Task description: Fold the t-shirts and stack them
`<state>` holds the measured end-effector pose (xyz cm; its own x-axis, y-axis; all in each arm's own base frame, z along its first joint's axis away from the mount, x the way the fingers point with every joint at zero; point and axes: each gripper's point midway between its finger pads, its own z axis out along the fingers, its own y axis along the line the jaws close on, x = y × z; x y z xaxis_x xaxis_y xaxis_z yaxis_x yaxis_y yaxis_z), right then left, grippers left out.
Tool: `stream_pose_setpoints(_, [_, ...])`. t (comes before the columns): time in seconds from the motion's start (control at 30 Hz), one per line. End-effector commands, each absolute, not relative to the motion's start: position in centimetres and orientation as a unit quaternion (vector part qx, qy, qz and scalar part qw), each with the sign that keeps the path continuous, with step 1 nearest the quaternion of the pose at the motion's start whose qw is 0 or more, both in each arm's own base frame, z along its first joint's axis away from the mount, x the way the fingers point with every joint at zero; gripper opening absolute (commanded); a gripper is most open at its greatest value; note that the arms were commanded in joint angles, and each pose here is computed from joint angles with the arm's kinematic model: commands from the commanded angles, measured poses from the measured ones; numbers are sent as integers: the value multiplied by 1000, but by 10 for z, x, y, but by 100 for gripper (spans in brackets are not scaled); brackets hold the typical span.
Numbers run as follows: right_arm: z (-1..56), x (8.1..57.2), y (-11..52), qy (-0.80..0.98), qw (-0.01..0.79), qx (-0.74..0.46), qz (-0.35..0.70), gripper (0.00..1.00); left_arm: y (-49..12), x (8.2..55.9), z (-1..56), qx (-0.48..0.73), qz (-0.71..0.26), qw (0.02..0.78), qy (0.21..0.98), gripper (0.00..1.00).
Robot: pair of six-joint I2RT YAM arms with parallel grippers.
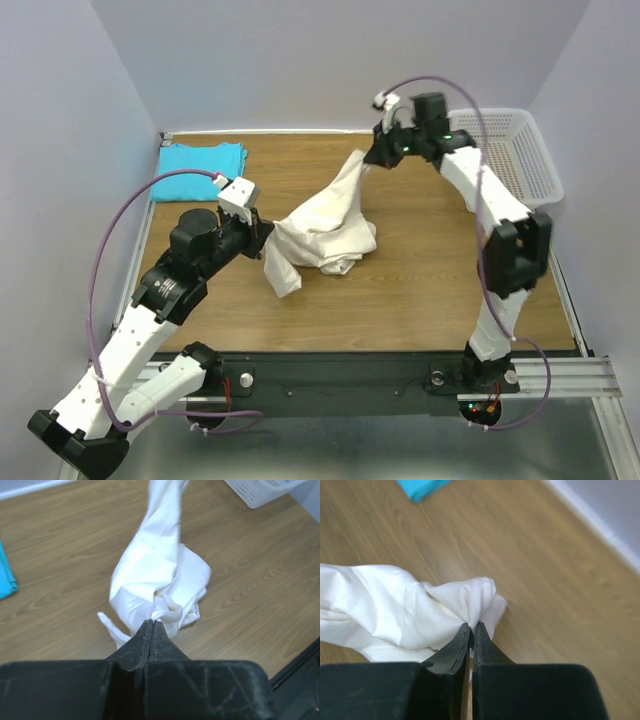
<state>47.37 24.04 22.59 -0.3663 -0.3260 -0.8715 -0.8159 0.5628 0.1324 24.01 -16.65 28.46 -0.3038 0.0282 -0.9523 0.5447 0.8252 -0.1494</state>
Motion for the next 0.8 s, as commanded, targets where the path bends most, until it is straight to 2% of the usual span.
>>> stream_pose_setpoints(0.0, [373,443,209,681,564,-397,246,0,-142,249,372,164,-186,674,696,0])
stream_pose_setpoints(0.2, [474,393,182,641,644,-370,195,1,-109,240,452,124,-141,771,608,0])
stream_pose_setpoints(0.4, [554,356,141,606,718,-317,131,1,-86,219,510,99,-121,831,534,0])
stream_pose_setpoints(0.63, [642,292,98,529,800,-278,60,1,-86,172,558,125,-172,870,444,0])
stream_pose_setpoints(0.77, [703,237,79,456,856,-240,25,1,-98,139,579,162,-231,876,391,0])
